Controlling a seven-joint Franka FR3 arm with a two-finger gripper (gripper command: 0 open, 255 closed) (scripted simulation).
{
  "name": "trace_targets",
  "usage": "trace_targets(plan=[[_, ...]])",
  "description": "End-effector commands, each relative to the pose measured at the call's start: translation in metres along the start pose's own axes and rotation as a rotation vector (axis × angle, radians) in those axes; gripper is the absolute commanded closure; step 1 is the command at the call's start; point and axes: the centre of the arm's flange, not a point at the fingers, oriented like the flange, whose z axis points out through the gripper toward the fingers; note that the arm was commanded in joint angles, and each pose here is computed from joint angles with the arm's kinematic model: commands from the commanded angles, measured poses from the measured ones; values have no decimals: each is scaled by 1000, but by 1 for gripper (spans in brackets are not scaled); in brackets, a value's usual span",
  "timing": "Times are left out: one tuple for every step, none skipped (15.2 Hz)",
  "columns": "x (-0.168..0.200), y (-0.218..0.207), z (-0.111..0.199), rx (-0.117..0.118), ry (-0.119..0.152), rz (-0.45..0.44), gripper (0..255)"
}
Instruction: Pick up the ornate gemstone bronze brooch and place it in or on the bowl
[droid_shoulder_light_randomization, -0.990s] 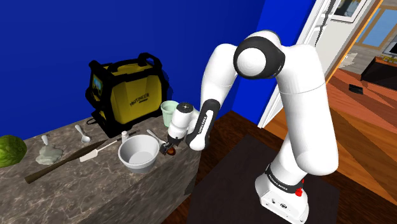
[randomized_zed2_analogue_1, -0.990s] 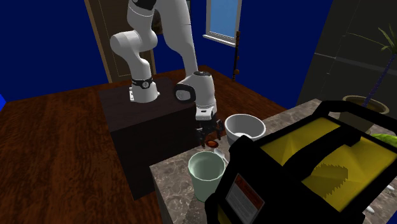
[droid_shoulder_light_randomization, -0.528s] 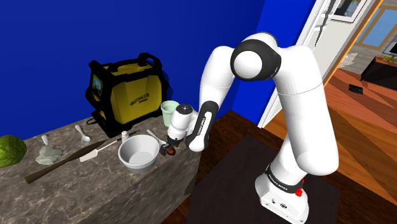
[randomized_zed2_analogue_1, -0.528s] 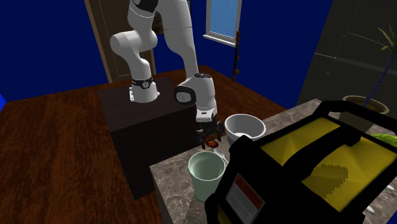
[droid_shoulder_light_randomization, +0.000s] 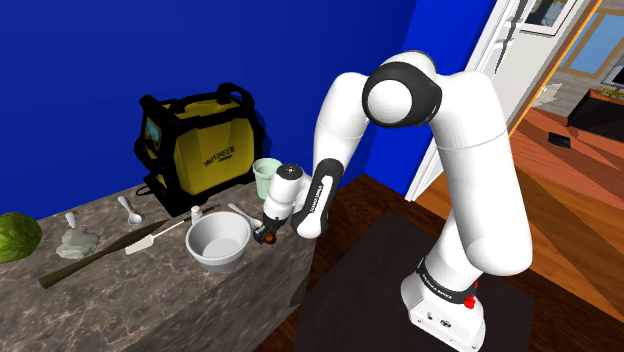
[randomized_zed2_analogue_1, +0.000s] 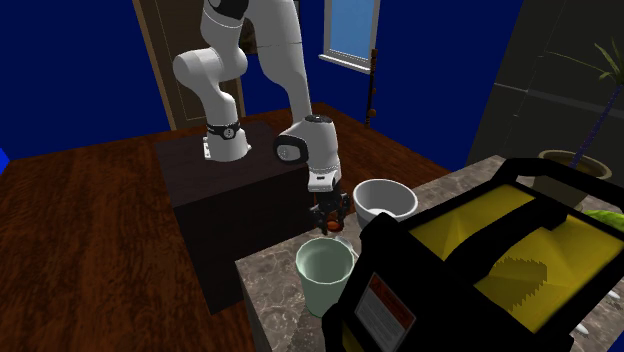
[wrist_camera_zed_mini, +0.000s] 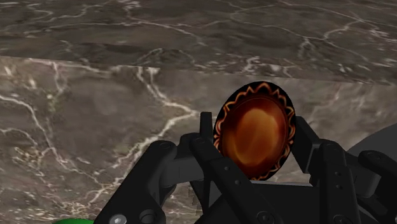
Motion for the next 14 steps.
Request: trace_targets(plan=[[0, 0, 0, 0, 0, 0, 255], [0, 0, 0, 0, 0, 0, 255], [0, 0, 0, 0, 0, 0, 255], [1, 0, -5, 0, 0, 0, 255], [2, 0, -10, 0, 0, 0, 255], [3, -1, -15, 0, 0, 0, 255], [5, -1, -21, 0, 0, 0, 255], [6, -1, -26, 0, 0, 0, 255], [7, -1, -31, 0, 0, 0, 255], [8, -1, -36, 0, 0, 0, 255], [9, -1, -41, 0, 0, 0, 255], [10, -2, -46, 0, 0, 0, 255], [12, -2, -52, 0, 0, 0, 255], [13, -2, -57, 0, 0, 0, 255]])
